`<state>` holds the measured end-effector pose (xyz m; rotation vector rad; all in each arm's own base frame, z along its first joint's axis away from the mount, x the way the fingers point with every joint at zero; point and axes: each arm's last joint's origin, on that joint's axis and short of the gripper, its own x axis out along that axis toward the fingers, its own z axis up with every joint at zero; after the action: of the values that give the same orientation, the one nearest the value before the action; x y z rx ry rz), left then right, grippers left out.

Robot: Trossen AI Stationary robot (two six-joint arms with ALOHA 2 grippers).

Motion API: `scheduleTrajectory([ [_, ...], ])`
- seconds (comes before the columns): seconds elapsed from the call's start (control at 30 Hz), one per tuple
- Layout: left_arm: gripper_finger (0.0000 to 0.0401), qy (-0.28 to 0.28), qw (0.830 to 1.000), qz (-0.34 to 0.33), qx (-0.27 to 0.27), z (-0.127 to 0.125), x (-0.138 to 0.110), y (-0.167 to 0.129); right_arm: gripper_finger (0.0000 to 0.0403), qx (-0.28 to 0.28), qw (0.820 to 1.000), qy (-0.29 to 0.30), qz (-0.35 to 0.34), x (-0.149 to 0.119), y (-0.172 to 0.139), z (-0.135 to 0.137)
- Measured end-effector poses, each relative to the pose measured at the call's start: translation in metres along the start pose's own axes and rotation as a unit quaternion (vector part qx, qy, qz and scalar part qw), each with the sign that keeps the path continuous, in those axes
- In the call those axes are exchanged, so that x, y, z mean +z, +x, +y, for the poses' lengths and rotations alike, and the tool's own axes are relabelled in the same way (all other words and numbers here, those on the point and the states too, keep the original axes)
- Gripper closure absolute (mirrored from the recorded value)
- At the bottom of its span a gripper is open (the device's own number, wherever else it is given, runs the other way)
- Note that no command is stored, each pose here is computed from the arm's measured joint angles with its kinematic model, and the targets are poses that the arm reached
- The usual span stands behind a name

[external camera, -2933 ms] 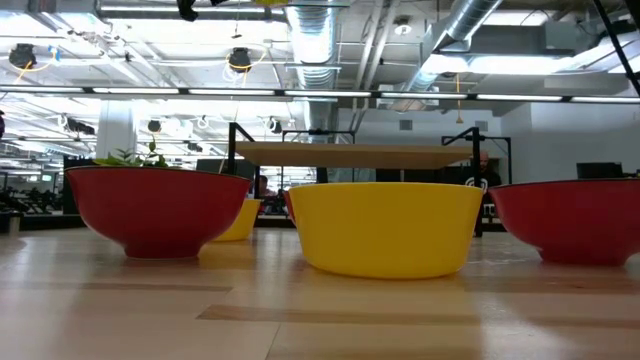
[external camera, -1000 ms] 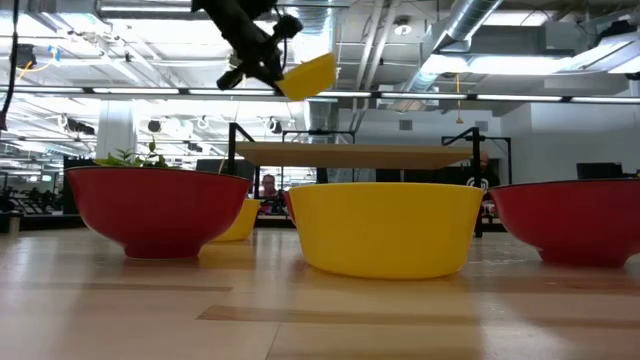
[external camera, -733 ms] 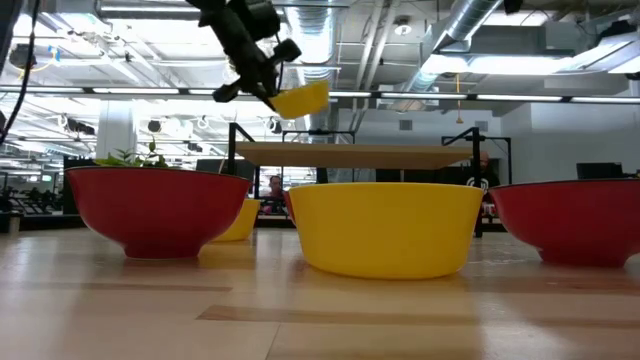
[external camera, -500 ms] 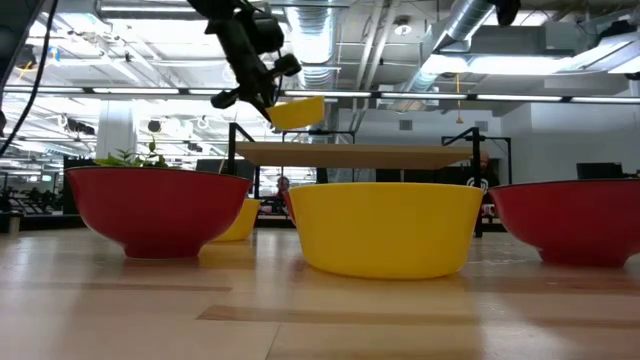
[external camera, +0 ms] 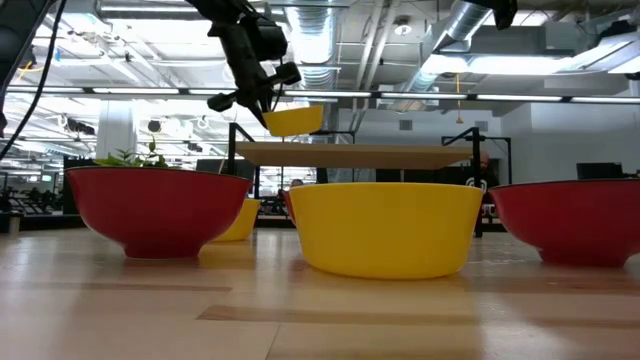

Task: Pick & Place Mini bowls
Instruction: Put the top right yellow bowl on the shelf

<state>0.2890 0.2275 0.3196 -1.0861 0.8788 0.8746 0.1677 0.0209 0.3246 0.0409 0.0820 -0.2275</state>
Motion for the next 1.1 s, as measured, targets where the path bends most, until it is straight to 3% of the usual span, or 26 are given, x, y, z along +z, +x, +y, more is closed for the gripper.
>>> scheduleTrajectory([
  [0.73, 0.0398, -0.011, 1.0, 0.013, -0.001, -0.0038, -0.0006, 0.0104, 0.0305, 0.0, 1.0, 0.0, 0.0, 0.0, 0.0, 0.0],
  [1.1, 0.0398, -0.05, 0.997, 0.045, -0.027, 0.0029, 0.0047, 0.0046, 0.0305, 0.0, 1.0, 0.0, 0.0, 0.0, 0.0, 0.0],
])
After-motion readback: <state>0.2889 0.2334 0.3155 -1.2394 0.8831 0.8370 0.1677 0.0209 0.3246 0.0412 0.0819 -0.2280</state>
